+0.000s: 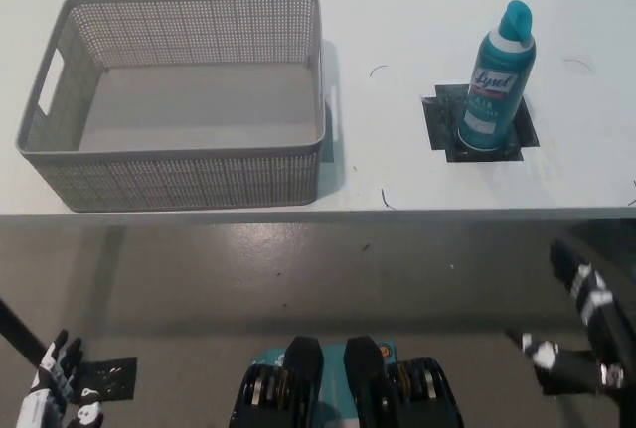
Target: Use the right hand to pick up an air purifying spray and put it inside a container
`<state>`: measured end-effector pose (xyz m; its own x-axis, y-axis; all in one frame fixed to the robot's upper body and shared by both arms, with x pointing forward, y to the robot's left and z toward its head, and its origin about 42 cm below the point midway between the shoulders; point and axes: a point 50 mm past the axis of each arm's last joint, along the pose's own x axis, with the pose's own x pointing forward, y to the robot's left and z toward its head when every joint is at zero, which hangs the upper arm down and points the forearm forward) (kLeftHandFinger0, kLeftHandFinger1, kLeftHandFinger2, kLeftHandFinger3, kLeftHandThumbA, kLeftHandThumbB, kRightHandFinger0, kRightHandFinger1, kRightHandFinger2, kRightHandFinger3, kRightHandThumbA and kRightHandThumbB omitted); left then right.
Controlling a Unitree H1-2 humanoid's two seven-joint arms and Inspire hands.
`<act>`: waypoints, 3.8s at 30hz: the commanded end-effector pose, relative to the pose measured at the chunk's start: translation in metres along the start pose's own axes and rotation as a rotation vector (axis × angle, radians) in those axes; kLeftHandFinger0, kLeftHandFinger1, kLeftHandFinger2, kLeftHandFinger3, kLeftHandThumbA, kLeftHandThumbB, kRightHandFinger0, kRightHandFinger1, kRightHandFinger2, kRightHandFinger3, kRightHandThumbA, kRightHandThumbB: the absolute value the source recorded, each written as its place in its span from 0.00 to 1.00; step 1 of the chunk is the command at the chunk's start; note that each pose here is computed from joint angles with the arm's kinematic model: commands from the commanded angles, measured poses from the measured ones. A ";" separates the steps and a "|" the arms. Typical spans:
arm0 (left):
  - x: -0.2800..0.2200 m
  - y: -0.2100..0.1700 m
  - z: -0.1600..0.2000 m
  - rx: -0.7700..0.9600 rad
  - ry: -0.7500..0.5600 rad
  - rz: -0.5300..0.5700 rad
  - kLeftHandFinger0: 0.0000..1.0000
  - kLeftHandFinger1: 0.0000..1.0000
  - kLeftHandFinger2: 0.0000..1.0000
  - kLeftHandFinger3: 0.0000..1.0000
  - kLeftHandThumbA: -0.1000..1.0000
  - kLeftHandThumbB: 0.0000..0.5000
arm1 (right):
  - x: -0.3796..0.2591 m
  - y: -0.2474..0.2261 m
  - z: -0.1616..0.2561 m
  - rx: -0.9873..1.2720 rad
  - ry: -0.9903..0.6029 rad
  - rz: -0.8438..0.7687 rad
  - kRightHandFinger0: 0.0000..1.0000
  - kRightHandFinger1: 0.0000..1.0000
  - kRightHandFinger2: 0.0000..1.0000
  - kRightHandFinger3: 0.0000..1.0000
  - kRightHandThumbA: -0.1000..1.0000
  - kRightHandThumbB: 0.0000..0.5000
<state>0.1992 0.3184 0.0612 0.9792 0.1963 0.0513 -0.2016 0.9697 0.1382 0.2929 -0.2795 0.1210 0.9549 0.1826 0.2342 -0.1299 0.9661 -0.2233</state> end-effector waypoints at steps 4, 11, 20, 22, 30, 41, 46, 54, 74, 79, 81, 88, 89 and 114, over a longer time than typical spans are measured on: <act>-0.001 0.006 0.010 -0.008 -0.078 0.039 1.00 1.00 1.00 1.00 0.33 1.00 | 0.074 -0.020 0.036 0.071 -0.062 0.001 1.00 1.00 1.00 1.00 0.82 0.88; -0.002 0.005 0.009 0.004 -0.081 0.046 1.00 1.00 1.00 1.00 0.33 1.00 | 0.134 -0.026 0.046 0.015 -0.065 0.008 1.00 1.00 1.00 1.00 0.93 0.99; -0.002 0.001 0.007 -0.025 -0.090 0.050 1.00 1.00 1.00 1.00 0.29 1.00 | 0.184 -0.026 0.048 0.055 -0.051 -0.020 1.00 1.00 1.00 1.00 0.92 1.00; -0.002 0.000 0.007 -0.026 -0.093 0.050 1.00 1.00 1.00 1.00 0.28 1.00 | 0.189 -0.028 0.049 0.095 -0.058 -0.037 1.00 1.00 1.00 1.00 0.91 1.00; 0.001 0.005 0.010 -0.024 -0.095 0.061 1.00 1.00 1.00 1.00 0.27 1.00 | 0.176 -0.045 0.038 0.190 -0.043 -0.137 1.00 1.00 1.00 1.00 0.92 0.88; 0.000 0.001 0.008 -0.041 -0.080 0.071 1.00 1.00 1.00 1.00 0.28 1.00 | 0.175 -0.053 0.032 0.199 -0.031 -0.162 1.00 1.00 1.00 1.00 0.84 0.78; 0.002 0.001 0.010 -0.040 -0.081 0.068 1.00 1.00 1.00 1.00 0.27 1.00 | 0.180 -0.054 0.030 0.198 -0.027 -0.175 1.00 1.00 1.00 1.00 0.86 0.87; 0.004 0.002 0.011 -0.036 -0.086 0.063 1.00 1.00 1.00 1.00 0.25 1.00 | 0.192 -0.056 0.033 0.207 -0.026 -0.198 1.00 1.00 1.00 1.00 0.88 0.95; 0.009 0.006 0.017 -0.034 -0.111 0.069 1.00 1.00 1.00 1.00 0.27 1.00 | 0.247 -0.052 0.026 0.311 0.024 -0.178 1.00 1.00 1.00 1.00 0.79 0.92; 0.011 0.007 0.019 -0.038 -0.115 0.066 1.00 1.00 1.00 1.00 0.24 1.00 | 0.258 -0.044 0.024 0.338 0.033 -0.171 1.00 1.00 1.00 1.00 0.77 0.94; 0.011 0.007 0.020 -0.036 -0.109 0.067 1.00 1.00 1.00 1.00 0.25 1.00 | 0.261 -0.040 0.022 0.332 0.047 -0.171 1.00 1.00 1.00 1.00 0.76 0.92; 0.009 0.005 0.019 -0.042 -0.110 0.062 1.00 1.00 1.00 1.00 0.22 1.00 | 0.264 -0.024 0.011 0.317 0.120 -0.153 1.00 1.00 1.00 1.00 0.77 1.00; 0.010 0.005 0.019 -0.044 -0.106 0.058 1.00 1.00 1.00 1.00 0.23 1.00 | 0.267 -0.021 0.012 0.311 0.127 -0.153 1.00 1.00 1.00 1.00 0.76 1.00; 0.010 0.003 0.015 -0.023 -0.083 0.027 1.00 1.00 1.00 1.00 0.22 1.00 | 0.318 -0.011 0.162 0.291 -0.229 -0.312 0.38 0.38 0.42 0.45 0.05 0.66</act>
<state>0.2088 0.3146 0.0715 0.9672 0.2242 0.1196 -0.2354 0.9678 0.0891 0.5485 -0.2175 0.2327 0.9715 -0.1348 0.1950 0.0949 0.9750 0.2011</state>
